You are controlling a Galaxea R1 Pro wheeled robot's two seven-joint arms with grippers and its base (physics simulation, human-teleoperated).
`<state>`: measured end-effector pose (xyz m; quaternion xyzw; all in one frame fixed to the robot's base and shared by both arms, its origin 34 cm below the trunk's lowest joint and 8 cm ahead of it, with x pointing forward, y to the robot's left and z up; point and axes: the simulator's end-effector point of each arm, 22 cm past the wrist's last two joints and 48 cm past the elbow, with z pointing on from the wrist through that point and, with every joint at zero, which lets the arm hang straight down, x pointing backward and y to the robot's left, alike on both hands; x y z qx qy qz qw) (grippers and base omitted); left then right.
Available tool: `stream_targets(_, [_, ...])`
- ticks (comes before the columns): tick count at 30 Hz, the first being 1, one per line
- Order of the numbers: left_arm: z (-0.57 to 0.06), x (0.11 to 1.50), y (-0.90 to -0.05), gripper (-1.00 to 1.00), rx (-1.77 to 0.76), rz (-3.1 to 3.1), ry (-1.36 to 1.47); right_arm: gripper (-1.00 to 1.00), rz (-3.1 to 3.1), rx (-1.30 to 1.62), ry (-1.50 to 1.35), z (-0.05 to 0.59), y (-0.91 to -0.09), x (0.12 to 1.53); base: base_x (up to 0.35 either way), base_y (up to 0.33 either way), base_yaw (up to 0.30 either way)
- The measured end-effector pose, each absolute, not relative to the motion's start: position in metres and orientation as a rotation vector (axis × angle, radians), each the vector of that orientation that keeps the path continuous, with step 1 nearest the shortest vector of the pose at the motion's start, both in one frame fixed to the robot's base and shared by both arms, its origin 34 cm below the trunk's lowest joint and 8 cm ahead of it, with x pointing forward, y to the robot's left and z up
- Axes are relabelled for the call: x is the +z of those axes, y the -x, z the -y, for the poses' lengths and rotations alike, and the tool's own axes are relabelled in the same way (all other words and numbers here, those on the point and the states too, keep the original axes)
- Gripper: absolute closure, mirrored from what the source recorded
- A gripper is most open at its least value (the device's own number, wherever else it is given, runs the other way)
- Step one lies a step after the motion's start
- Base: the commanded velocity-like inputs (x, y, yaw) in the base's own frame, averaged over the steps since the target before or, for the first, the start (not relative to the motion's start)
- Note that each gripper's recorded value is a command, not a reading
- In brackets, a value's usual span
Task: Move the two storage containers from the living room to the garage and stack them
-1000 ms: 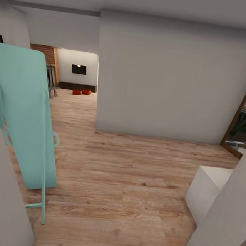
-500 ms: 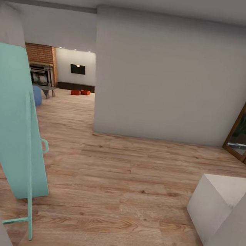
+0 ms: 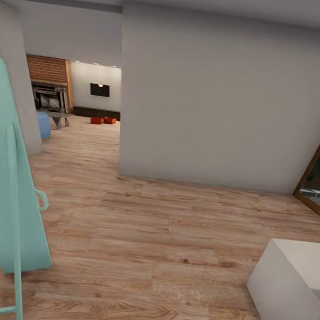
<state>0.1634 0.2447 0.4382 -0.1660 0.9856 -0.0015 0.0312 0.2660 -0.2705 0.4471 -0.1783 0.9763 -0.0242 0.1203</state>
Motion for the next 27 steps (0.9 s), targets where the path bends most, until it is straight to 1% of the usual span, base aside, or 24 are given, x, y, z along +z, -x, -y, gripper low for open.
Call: stream_targets(27, [-0.2449, 0.4382, -0.1637, -1.0, -0.004, -3.035, 0.511, -1.0, -2.852, -0.065, 0.529, 0.2705, -0.2657, 0.447, 0.322, 0.0, 0.0])
